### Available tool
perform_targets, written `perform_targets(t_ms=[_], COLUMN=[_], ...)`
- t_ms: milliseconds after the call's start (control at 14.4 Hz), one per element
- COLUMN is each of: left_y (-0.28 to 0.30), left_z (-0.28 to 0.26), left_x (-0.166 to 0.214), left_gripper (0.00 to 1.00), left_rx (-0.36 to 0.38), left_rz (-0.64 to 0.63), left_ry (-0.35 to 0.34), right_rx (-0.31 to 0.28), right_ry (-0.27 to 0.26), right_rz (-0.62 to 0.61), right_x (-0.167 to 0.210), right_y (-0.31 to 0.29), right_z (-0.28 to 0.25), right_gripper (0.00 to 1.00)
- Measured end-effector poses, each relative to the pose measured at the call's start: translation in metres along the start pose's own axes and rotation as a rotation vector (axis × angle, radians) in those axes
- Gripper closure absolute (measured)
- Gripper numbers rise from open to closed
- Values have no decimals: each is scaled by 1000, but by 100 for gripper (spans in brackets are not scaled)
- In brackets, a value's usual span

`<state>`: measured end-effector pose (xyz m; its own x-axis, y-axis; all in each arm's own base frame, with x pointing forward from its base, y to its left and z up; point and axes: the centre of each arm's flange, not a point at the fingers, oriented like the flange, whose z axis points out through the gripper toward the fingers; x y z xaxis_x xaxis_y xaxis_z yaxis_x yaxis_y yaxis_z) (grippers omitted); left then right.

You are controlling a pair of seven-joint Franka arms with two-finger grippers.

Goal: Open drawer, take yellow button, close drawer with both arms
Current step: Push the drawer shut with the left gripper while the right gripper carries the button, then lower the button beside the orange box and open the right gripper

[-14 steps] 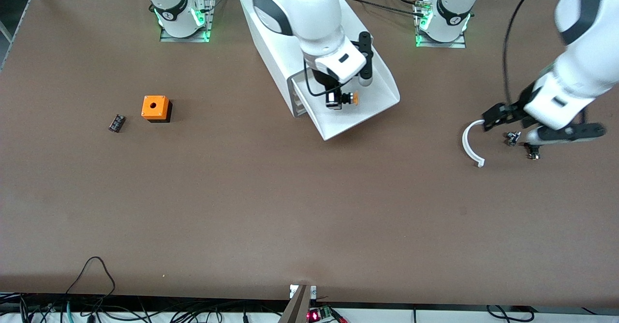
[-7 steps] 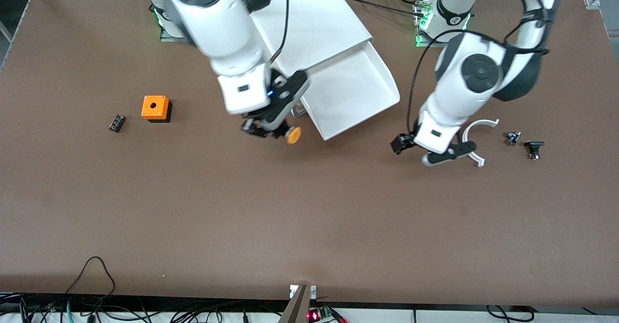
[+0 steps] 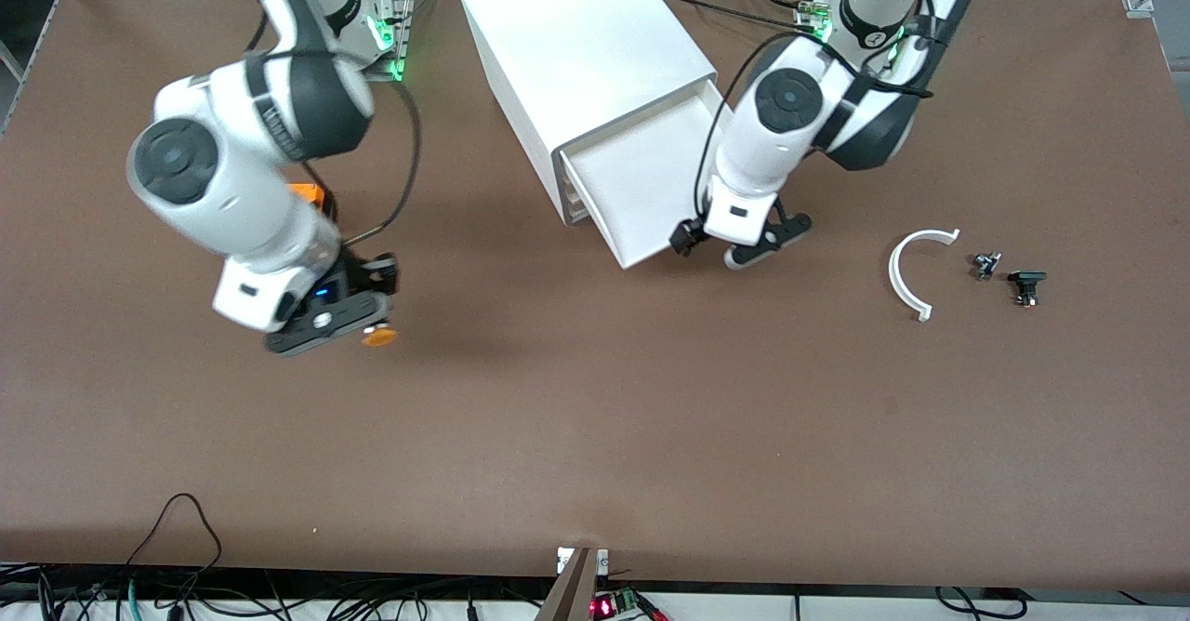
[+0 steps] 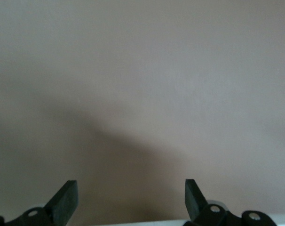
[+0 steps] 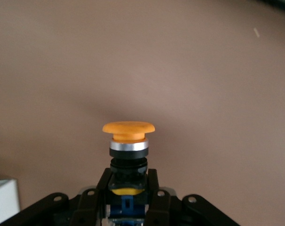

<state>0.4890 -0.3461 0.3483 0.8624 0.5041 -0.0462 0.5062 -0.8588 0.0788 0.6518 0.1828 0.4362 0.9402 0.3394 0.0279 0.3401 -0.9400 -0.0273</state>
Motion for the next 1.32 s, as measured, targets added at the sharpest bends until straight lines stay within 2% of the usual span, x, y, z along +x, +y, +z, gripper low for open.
perform_targets(t_ms=[208,416,554,693,1040,1178,1317], left_y=[1,1,5,6,3,-1,-18], left_z=[-2,4,6,1,1,-10,-27], left_x=[-49,-106,-144,-154,-139,-93,-20], left_gripper=[0,0,0,0,0,0,0], left_rx=[14,43,47,41,27,-20,-68], left_rz=[61,152,218,222,197,115,19], left_ry=[-11,-29,-38,-34,-27,2,48], right_rx=[-25,-44,-74,-111,-108,-104,-103], right_ry=[-80,-128,-148,-134,-47,-39,-38], right_rz=[89,133,137,126,95,91,91], right_x=[-31,-60,-81,-99,-146,-156,-158], right_y=[75,123,148,167,181,176,176], right_z=[39,78,106,140,221,234,234], right_gripper=[67,67,67,67,67,67,54])
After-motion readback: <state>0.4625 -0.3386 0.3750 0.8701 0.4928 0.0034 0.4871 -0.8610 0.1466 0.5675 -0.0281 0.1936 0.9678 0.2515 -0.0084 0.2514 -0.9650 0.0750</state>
